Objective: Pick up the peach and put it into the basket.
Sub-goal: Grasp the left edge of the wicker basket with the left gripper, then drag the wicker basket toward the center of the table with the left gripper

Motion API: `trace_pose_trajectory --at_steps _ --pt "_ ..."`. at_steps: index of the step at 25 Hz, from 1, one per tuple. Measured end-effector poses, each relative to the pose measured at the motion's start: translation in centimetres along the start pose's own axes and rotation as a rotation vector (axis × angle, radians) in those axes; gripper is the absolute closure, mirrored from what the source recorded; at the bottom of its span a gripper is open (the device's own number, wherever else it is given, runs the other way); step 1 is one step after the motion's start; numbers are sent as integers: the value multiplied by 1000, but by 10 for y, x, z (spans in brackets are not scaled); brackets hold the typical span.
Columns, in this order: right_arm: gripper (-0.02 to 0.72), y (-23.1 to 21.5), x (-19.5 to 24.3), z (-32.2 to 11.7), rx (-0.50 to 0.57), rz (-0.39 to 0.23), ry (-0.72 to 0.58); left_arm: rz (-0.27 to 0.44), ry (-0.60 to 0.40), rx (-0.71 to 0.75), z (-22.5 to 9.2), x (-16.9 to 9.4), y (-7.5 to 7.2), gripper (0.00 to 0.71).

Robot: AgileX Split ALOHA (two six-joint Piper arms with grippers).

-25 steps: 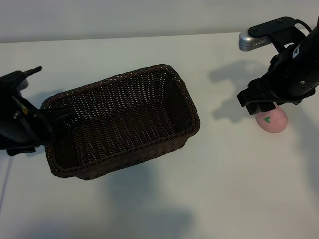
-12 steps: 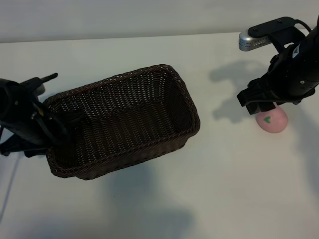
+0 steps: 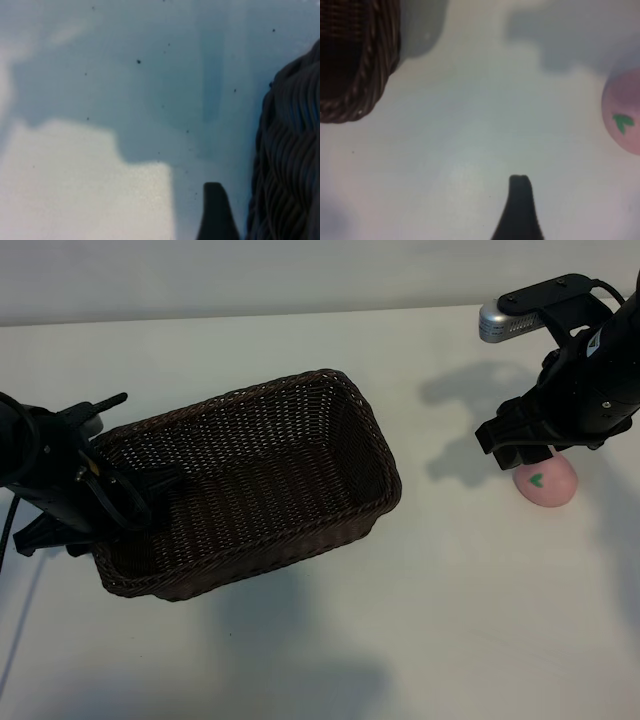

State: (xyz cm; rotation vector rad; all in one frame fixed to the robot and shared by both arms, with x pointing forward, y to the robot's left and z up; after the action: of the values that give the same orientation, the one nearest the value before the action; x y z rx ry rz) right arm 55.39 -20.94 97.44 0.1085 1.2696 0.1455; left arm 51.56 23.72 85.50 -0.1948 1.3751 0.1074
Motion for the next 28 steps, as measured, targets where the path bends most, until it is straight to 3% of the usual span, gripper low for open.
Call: trace_pose_trajectory --at_steps 2,14,28 --pt "154 0 0 0 0 0 0 -4 -9 -5 1 0 -1 291" --pt "155 0 0 0 0 0 -1 -27 -45 -4 6 -7 -3 297" --pt "155 0 0 0 1 1 -1 -265 -191 34 18 -63 -17 316"
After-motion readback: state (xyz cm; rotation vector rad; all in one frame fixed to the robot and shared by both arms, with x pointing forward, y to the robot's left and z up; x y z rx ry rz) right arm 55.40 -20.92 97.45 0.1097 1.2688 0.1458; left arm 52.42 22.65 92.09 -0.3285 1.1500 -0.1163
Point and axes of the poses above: a point on each arm's last joint axis where the gripper is mounted, x pointing out along that axis toward the gripper, y along the wrist's bending axis when the last joint is at zero, z = x × y, the point moved 6 cm from there along x, pointing out along that axis toward the gripper, and after that the axes turned 12 degrees about x, right-handed, at the moved point
